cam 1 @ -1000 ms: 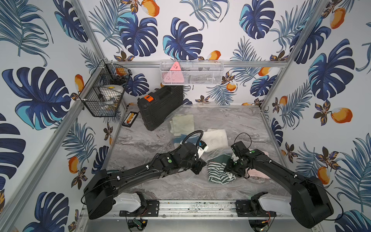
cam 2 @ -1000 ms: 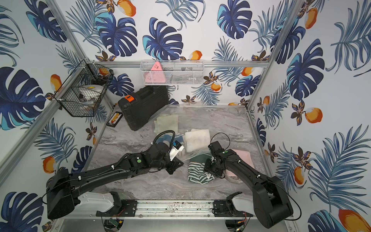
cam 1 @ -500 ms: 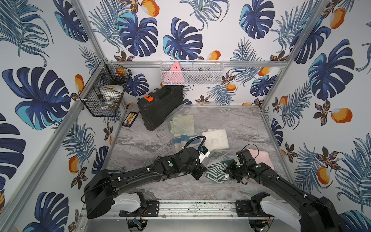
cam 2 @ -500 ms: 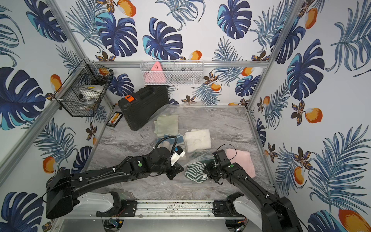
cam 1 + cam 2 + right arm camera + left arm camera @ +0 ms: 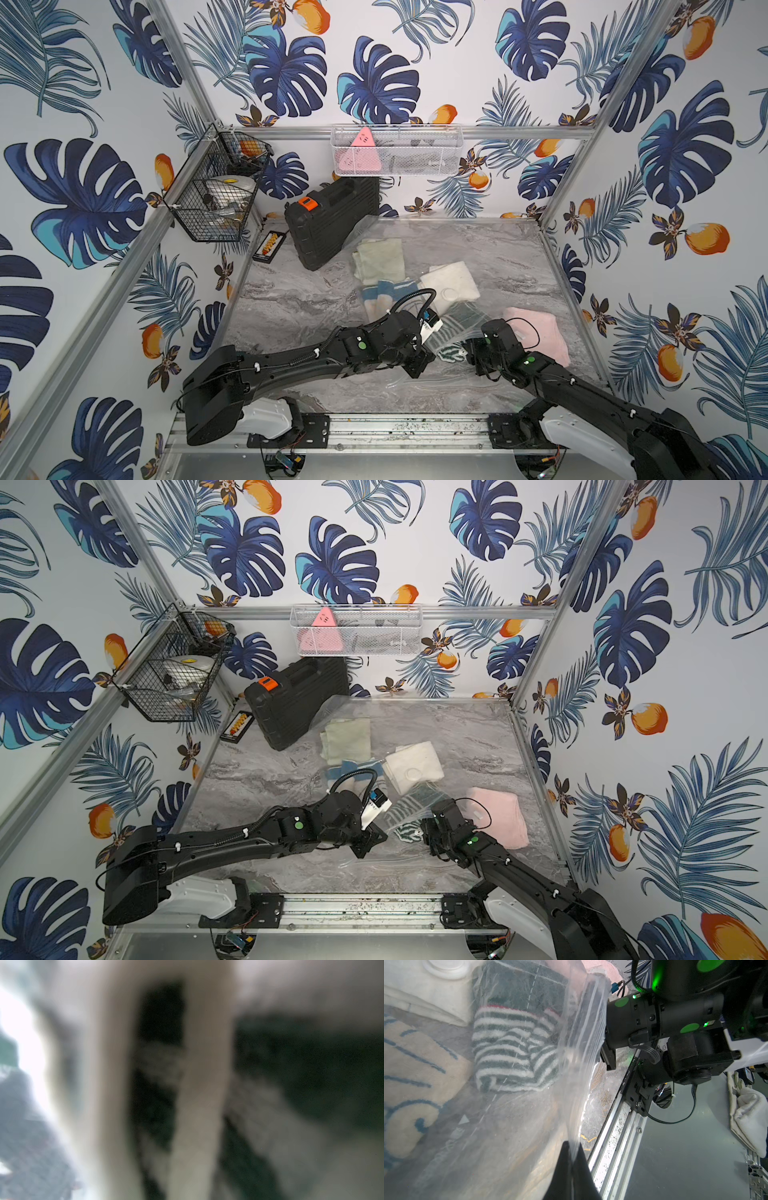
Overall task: Place the folded towel into the vacuum bag
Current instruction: Place the towel in the vacuum bag.
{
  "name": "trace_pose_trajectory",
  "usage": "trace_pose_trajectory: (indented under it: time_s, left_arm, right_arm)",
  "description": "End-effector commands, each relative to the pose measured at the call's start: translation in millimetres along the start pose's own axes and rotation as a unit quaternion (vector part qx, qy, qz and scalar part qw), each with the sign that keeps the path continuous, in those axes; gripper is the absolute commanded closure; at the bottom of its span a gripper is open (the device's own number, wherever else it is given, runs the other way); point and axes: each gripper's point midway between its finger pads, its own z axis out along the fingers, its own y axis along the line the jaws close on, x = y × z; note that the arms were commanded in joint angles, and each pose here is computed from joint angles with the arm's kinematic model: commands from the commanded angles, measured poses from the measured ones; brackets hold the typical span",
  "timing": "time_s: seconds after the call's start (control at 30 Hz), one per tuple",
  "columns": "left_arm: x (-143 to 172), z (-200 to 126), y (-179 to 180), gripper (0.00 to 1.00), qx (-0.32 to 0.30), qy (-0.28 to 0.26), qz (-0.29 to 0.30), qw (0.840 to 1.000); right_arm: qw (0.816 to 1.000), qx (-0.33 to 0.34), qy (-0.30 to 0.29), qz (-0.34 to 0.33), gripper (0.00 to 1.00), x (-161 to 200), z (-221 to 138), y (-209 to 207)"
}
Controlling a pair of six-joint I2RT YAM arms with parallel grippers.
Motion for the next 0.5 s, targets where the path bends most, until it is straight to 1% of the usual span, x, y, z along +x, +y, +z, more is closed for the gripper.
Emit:
trace_pose_trajectory:
  time_s: [0.0, 0.07, 0.13, 0.2, 0.33, 0.47]
  left_arm:
    - [-2.6, -1.6, -1.8, 1.00, 0.000, -0.004, 0.004, 1.000]
    - [-2.0, -1.9, -1.6, 1.00, 0.000, -0.004, 0.004, 1.000]
    - [-3.6, -1.5, -3.2, 1.00, 0.003, -0.005, 0.003, 1.000]
    - [-3.5, 1.0, -5.3, 1.00, 0.008, -0.003, 0.003, 1.000]
    - [-4.0, 3.7, -12.5, 1.00, 0.015, 0.002, 0.014, 1.000]
    - [-4.1, 4.0, -18.3, 1.00, 0.021, 0.005, 0.024, 0.999]
  right_arm:
    - [0.996, -0.058, -0.052, 0.042, 1.00, -15.3, -6.5, 25.1]
    - [0.995, -0.058, -0.072, 0.038, 1.00, -18.2, -14.6, 21.6]
    - [0.992, -0.067, -0.098, 0.050, 1.00, -28.9, -17.6, 16.5]
    - [0.989, -0.094, -0.107, 0.044, 1.00, -33.3, -14.7, 21.8]
    - [0.991, -0.080, -0.101, 0.027, 1.00, -28.3, 0.1, 21.2]
    - [0.992, -0.090, -0.090, 0.019, 1.00, -18.4, 17.7, 24.3]
